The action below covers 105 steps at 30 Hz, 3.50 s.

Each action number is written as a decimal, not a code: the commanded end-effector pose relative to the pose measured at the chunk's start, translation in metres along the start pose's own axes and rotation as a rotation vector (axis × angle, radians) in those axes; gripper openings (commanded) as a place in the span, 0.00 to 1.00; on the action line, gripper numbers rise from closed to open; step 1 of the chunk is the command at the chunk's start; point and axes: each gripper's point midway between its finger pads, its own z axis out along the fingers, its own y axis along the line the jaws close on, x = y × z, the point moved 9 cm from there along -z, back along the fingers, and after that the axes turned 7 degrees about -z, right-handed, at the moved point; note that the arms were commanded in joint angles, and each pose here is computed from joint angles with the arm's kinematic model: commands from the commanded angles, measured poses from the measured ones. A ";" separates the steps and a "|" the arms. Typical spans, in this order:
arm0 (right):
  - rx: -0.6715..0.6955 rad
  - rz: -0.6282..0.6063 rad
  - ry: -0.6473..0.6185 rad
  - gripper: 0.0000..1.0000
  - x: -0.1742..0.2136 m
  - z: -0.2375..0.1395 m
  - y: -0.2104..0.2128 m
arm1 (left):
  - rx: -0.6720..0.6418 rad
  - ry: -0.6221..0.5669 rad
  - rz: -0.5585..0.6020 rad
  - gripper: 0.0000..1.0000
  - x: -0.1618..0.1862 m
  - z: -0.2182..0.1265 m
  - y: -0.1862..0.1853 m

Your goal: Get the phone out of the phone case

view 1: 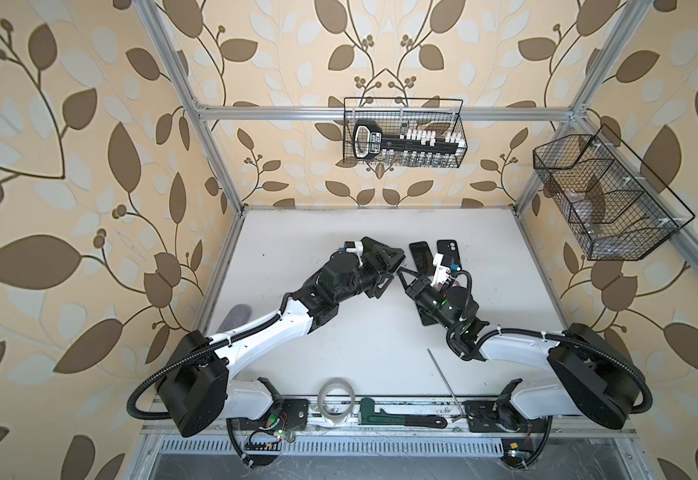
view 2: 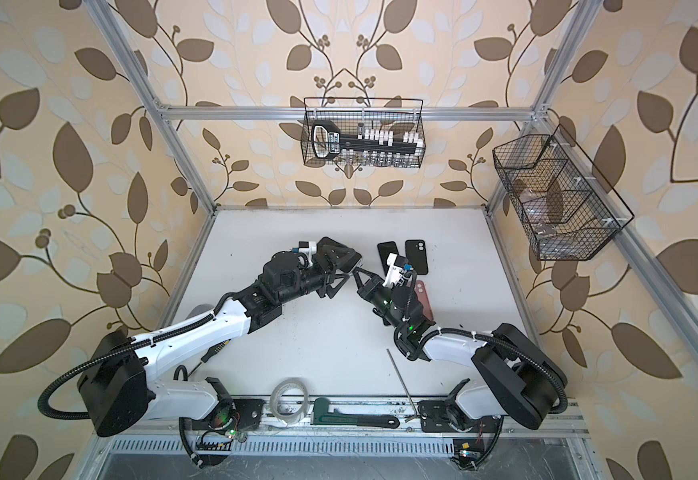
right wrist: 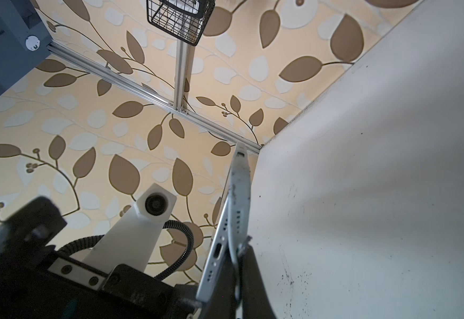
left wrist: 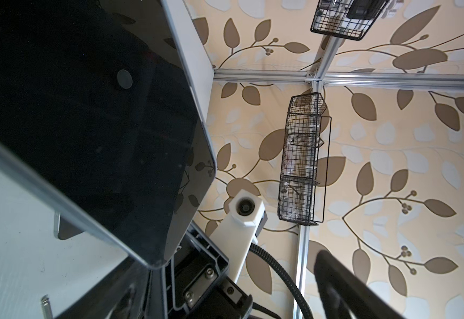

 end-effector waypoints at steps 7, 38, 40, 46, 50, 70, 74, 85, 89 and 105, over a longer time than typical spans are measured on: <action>-0.071 0.004 0.017 0.00 0.011 -0.005 0.009 | 0.091 -0.143 0.113 0.83 -0.013 -0.016 -0.025; -0.002 0.043 0.111 0.00 0.057 0.001 -0.021 | 0.215 -0.278 0.041 0.00 -0.023 -0.032 -0.027; 0.002 0.065 0.114 0.00 0.062 0.002 -0.029 | 0.242 -0.288 0.030 0.00 -0.022 -0.038 -0.033; 0.015 0.080 0.108 0.00 0.072 0.002 -0.044 | 0.330 -0.293 -0.018 0.00 -0.019 -0.052 -0.046; 0.047 0.058 0.120 0.00 0.073 0.002 -0.048 | 0.393 -0.282 -0.039 0.00 -0.017 -0.059 -0.053; 0.139 0.108 0.136 0.00 0.088 -0.001 -0.081 | 0.632 -0.290 -0.055 0.00 -0.023 -0.079 -0.082; 0.152 0.108 0.137 0.00 0.090 -0.003 -0.084 | 0.675 -0.278 -0.053 0.00 -0.025 -0.077 -0.088; 0.206 0.092 0.113 0.00 0.084 -0.010 -0.098 | 0.711 -0.249 -0.012 0.00 -0.028 -0.082 -0.107; 0.240 0.086 0.087 0.00 0.074 -0.013 -0.108 | 0.720 -0.201 -0.008 0.00 -0.024 -0.080 -0.119; 0.353 0.081 0.057 0.00 0.038 0.001 -0.117 | 0.508 -0.104 0.139 0.00 -0.013 -0.044 -0.100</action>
